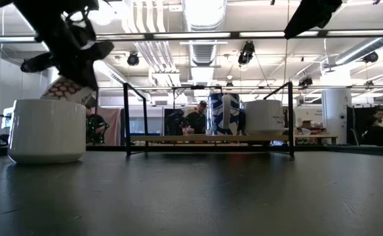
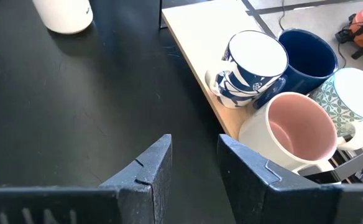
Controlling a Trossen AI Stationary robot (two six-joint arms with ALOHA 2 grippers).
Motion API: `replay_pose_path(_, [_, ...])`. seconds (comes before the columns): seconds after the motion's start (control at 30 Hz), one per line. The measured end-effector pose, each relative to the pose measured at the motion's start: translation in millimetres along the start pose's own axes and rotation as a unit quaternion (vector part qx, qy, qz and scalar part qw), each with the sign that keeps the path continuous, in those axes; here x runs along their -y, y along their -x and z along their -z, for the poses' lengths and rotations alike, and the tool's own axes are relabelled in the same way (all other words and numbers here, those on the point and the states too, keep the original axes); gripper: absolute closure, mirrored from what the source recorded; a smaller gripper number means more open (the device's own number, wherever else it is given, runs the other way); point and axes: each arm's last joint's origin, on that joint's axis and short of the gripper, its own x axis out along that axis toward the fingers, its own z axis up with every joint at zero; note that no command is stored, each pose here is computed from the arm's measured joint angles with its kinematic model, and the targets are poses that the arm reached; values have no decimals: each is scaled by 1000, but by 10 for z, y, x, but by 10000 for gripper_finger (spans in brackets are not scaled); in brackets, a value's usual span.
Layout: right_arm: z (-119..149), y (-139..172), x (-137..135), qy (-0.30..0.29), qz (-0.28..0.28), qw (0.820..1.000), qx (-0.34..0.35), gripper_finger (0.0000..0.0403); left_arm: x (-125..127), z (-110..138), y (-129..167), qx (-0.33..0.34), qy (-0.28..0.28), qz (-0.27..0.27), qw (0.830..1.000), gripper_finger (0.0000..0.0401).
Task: Place coffee mugs
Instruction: Put the red mug on the shelf
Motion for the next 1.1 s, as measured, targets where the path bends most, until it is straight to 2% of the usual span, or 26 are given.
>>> replay_pose_path(0.23, [0,0,0,1,0,1000,0,282,298,-355,292,49,-44,44,997,395])
replay_pose_path(0.4, [5,0,2,3,1,1000,-2,282,588,-473,551,131,-85,46,987,395])
replay_pose_path(0.53, [25,0,15,24,13,1000,-10,282,747,-410,719,188,-111,43,975,395])
replay_pose_path(0.73, [54,107,108,46,52,997,10,282,883,-259,710,210,-132,34,968,395])
replay_pose_path(0.93, [266,282,287,21,55,996,63,282,1033,-169,629,213,-132,33,967,395])
replay_pose_path(1.1, [541,264,372,-10,38,992,124,282,1162,-135,598,222,-140,39,964,394])
